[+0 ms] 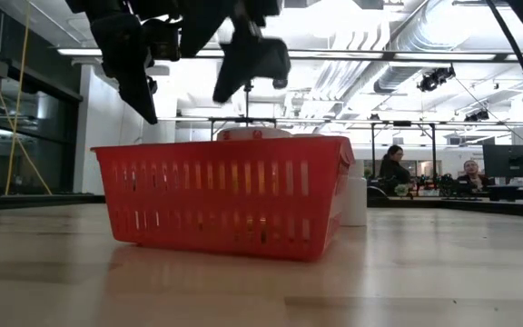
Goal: Pick and place pill bottles into a basket
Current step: Put the bottom orange pill bottle into the basket
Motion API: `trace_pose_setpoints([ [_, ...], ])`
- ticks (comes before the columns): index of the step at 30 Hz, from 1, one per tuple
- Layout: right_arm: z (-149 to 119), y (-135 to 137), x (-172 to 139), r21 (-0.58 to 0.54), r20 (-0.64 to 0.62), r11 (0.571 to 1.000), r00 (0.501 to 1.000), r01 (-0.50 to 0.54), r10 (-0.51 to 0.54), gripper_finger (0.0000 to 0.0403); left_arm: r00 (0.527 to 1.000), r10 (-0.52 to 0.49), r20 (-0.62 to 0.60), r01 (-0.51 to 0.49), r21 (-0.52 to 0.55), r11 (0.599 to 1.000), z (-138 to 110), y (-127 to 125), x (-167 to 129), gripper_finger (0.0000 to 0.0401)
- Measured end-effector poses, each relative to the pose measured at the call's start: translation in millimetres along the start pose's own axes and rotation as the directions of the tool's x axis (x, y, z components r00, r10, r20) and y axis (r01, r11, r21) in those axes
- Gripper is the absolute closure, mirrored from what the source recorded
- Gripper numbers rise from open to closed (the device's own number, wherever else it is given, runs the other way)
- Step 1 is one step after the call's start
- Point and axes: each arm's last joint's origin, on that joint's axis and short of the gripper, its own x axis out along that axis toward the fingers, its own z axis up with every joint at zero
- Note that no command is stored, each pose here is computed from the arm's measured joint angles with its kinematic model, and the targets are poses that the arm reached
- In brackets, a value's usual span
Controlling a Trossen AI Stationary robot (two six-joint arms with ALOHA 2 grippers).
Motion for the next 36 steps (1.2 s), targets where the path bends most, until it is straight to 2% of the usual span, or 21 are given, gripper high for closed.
trace_pose_setpoints([
  [9, 5, -8, -54, -0.05, 0.036, 0.989, 0.989, 0.142, -0.141, 0.0139, 1.0, -0.024, -0.003, 0.024, 0.025, 0.999, 0, -1, 0, 0.0114],
  [16, -10, -18, -75, -0.11, -0.044, 0.963, 0.967, 0.244, -0.25, 0.0139, 0.999, -0.048, -0.012, 0.048, 0.048, 0.998, -1, -1, 0, 0.0114],
  [26, -14, -24, -97, -0.164, -0.026, 0.951, 0.963, 0.262, -0.27, 0.0139, 0.997, -0.068, -0.042, 0.072, 0.109, 0.991, -4, -2, 0, 0.0114],
  [30, -17, -24, -120, -0.17, 0.041, 0.944, 0.959, 0.282, -0.279, 0.0139, 0.996, -0.087, -0.031, 0.09, 0.119, 0.989, -7, -3, -7, 0.0114],
  [36, -24, -30, -163, -0.156, 0.162, 0.933, 0.94, 0.325, -0.3, 0.0139, 0.994, -0.093, 0.06, 0.086, 0.107, 0.99, -12, -6, -28, 0.0114],
])
